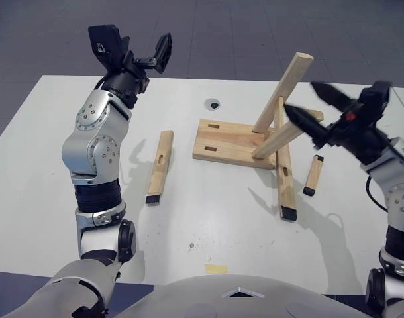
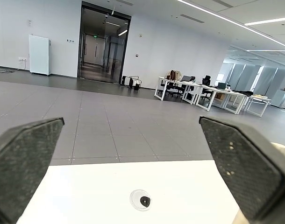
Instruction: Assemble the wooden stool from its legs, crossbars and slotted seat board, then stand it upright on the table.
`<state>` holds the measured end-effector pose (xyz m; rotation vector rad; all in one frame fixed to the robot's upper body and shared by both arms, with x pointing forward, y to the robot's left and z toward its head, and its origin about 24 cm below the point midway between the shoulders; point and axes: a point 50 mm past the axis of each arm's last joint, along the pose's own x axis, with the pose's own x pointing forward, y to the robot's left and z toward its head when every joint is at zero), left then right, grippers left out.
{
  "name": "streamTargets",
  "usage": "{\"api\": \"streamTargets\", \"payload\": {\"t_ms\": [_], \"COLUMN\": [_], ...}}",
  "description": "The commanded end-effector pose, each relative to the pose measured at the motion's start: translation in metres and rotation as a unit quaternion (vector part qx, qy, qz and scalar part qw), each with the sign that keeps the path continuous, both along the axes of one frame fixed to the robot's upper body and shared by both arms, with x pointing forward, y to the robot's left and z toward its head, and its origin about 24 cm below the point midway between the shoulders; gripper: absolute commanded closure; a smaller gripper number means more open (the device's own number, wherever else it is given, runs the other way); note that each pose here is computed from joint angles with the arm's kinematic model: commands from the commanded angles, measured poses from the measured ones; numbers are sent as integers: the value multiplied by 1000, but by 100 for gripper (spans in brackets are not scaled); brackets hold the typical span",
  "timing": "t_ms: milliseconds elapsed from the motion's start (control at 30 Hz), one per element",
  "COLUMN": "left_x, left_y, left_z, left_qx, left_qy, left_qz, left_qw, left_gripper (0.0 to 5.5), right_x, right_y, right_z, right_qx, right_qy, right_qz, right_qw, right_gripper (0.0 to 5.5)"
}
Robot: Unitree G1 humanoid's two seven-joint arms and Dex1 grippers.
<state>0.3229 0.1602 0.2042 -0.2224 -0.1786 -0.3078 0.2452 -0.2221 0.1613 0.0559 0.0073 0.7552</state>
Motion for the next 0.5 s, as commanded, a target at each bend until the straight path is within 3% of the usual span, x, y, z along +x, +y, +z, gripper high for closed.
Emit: {"api": "streamTargets", "payload": {"t_ms": [33,167,367,500], "left_x": [1,1,2,0], "left_y": [1,-3,-6,-6], "left_z": [-2,-5,-6,-10], "left_qx": [9,9,13,16], "left_qy": [9,13,14,19], "left_qz": [-1,-7,-11,-12], "left_qw": [1000,1000,1000,1000], "left_gripper": [10,10,10,10], "right_x": [16,35,33,29], "right_y": [-29,-34,-14,16], "right_z": [-16,6,44,45], "right_qx": [-181,-159,-72,-23], "right_qy": [-34,-151,-273,-255], "right_qz": [-132,-229,-224,-156], "right_qw": [974,949,933,954], "right_gripper": [11,11,11,11]}}
